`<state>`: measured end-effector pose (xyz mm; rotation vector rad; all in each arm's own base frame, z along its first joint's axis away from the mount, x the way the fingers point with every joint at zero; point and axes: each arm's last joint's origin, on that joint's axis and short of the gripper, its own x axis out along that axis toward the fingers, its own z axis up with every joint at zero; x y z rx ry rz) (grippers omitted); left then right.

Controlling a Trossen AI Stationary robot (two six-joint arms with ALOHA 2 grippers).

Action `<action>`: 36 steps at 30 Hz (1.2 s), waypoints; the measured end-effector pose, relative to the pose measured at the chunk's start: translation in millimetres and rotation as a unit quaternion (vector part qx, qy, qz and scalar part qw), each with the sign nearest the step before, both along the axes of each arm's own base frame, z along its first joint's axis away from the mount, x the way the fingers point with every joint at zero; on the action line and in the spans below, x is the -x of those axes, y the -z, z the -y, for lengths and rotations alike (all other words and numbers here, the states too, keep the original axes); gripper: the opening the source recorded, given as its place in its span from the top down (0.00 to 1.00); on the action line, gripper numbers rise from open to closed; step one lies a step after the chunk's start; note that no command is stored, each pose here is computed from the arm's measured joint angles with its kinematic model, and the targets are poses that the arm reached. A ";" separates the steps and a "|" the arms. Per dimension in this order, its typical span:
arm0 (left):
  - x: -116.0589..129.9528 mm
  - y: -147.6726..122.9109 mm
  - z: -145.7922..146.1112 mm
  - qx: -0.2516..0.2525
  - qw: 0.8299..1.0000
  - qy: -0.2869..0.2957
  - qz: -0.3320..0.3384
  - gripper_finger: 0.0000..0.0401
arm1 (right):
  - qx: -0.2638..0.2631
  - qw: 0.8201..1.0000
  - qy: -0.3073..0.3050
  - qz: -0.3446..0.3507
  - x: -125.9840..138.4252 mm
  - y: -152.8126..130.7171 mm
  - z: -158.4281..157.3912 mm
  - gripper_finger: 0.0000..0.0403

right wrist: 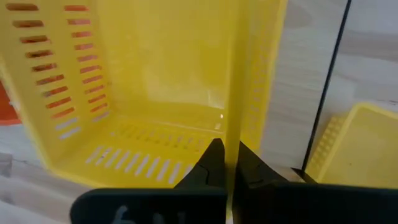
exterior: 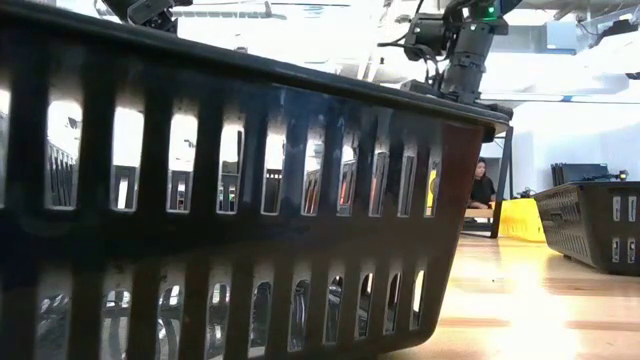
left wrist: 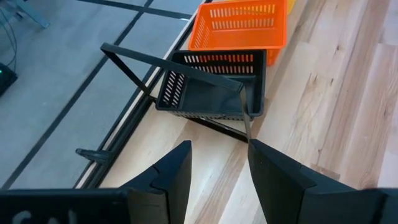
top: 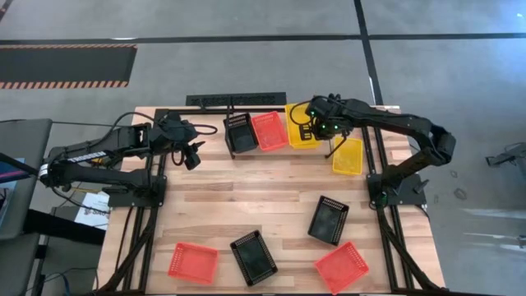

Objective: Stack baskets on shelf by color
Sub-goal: Stack the left yellow bin on top of the other yellow bin on the shelf

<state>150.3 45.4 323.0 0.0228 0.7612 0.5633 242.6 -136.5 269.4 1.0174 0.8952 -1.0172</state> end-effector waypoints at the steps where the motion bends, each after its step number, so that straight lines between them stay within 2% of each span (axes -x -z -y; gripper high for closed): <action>1: 0.0 0.0 0.0 0.000 1.000 0.000 0.000 0.64 | -0.001 1.000 0.000 -0.002 0.3 0.2 -0.2 0.99; 11: 0.0 0.0 0.0 0.000 1.000 0.000 0.000 0.64 | 0.003 1.000 0.003 -0.004 4.3 0.3 6.9 0.99; 26: 0.0 0.0 0.0 0.000 1.000 -0.001 0.000 0.64 | -0.012 0.999 0.021 -0.027 5.2 2.1 -2.4 0.99; 36: 0.0 0.0 0.0 -0.001 1.000 0.000 0.000 0.64 | -0.003 0.999 0.031 -0.012 2.7 1.1 -0.9 0.99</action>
